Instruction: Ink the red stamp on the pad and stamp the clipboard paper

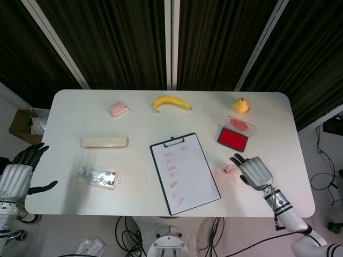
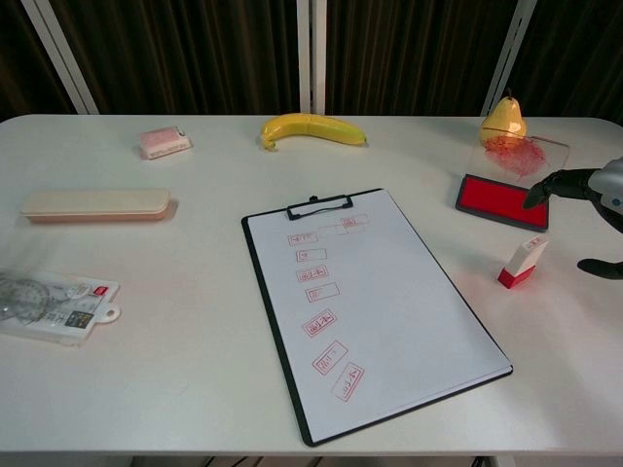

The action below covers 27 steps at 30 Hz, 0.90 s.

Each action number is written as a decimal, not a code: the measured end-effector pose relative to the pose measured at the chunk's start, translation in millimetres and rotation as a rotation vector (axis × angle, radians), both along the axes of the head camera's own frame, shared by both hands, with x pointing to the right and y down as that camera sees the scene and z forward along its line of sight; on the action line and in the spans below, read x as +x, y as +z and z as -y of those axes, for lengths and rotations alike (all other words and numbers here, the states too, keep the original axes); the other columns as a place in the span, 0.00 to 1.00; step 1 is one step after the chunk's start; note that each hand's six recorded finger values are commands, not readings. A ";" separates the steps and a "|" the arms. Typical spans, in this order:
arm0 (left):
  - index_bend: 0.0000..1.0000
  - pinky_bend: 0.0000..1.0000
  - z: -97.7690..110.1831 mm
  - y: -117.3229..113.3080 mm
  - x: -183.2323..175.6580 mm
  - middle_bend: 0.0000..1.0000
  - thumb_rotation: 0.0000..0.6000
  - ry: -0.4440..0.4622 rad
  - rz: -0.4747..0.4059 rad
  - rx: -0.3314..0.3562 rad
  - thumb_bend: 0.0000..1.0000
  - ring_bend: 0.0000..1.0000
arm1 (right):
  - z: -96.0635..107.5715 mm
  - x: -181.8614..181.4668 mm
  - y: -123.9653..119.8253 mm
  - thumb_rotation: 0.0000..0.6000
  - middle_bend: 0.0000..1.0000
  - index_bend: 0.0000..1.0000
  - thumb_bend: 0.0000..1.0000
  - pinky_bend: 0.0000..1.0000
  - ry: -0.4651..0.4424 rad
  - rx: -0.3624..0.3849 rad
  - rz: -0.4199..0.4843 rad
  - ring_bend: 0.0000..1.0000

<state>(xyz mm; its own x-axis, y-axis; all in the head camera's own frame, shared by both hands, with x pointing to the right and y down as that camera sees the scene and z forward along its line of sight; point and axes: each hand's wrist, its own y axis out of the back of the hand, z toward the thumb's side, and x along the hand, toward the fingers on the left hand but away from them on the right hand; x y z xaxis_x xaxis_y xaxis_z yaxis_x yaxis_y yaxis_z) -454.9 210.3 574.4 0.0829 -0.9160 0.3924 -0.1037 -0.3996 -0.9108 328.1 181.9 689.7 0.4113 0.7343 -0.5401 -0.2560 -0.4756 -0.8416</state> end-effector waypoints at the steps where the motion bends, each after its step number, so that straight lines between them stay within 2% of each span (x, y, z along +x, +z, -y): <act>1: 0.11 0.18 -0.1 0.2 -0.3 0.08 0.81 0.000 -0.001 -0.001 0.09 0.09 | 0.5 -1.5 2.6 1.00 0.27 0.30 0.19 0.82 0.002 -0.002 -0.001 0.69; 13: 0.11 0.18 -1.9 -0.1 -3.2 0.08 0.81 -0.006 -0.003 -0.005 0.09 0.09 | 5.4 -9.6 27.4 1.00 0.36 0.40 0.19 0.82 0.062 -0.017 0.016 0.72; 27: 0.11 0.18 -2.4 0.8 -6.0 0.08 0.81 -0.009 -0.003 -0.008 0.09 0.09 | 5.3 -20.0 37.1 1.00 0.40 0.47 0.23 0.83 0.044 -0.013 0.020 0.72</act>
<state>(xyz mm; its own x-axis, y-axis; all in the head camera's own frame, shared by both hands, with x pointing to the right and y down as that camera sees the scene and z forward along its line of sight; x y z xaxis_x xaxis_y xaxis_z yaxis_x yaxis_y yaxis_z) -460.9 212.6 575.2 0.0756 -0.9135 0.3996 -0.1098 -0.4060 -0.9073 308.2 176.6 726.8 0.3893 0.7452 -0.5414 -0.2178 -0.4966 -0.8402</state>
